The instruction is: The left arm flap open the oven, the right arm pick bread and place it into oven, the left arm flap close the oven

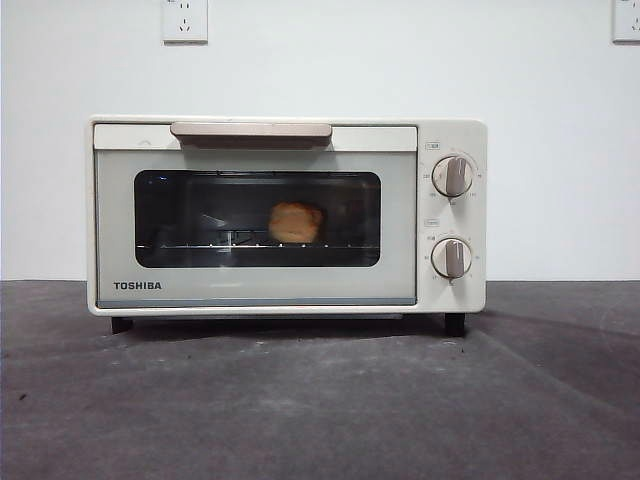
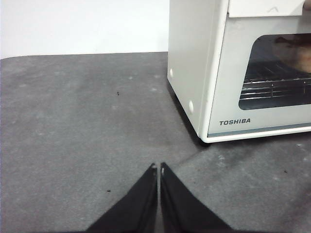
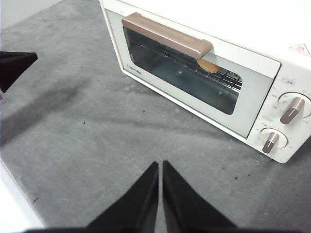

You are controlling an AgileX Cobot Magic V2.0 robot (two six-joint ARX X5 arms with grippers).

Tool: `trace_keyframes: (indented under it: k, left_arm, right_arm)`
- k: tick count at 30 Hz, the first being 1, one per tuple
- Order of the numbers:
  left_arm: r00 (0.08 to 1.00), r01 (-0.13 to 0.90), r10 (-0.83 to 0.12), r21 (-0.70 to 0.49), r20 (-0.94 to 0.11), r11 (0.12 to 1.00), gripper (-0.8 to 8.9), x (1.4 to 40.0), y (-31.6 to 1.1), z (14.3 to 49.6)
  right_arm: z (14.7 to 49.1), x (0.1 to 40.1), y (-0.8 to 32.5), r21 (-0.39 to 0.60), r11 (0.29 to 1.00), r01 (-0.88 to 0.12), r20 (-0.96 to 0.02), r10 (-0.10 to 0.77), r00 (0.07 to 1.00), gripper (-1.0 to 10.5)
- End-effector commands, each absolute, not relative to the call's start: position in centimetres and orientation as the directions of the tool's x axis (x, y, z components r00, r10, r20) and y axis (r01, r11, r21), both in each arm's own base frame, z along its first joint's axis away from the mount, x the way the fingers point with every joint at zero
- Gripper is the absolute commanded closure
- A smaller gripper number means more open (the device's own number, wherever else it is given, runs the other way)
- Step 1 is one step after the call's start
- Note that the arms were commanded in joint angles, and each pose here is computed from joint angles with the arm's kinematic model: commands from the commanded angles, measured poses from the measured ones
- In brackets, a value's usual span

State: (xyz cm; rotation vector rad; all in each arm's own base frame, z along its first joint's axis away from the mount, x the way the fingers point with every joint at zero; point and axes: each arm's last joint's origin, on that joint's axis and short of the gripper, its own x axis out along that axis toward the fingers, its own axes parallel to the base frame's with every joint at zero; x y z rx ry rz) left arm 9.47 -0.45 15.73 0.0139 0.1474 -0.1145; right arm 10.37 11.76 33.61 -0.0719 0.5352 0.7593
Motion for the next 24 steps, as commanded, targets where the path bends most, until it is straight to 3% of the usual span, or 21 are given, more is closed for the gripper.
trace_keyframes:
  k: [1,18,24]
  left_arm:
    - [0.979,0.111,-0.111,-0.010,-0.173,0.994,7.97,9.5,-0.4,15.0]
    - [0.979,0.111,-0.111,-0.010,-0.173,0.994,7.97,9.5,-0.4,15.0]
    - [0.979,0.111,-0.111,-0.009,-0.173,0.994,7.97,9.5,-0.4,15.0]
  right_arm:
    - [33.9,10.4,11.9,0.132,0.727,-0.674,-0.474,0.643,0.601,9.4]
    - [33.9,10.3,11.9,0.124,0.724,-0.678,-0.472,0.644,0.602,9.4]
    - [34.2,10.8,10.0,0.068,0.802,-0.593,-0.396,0.568,0.722,9.4]
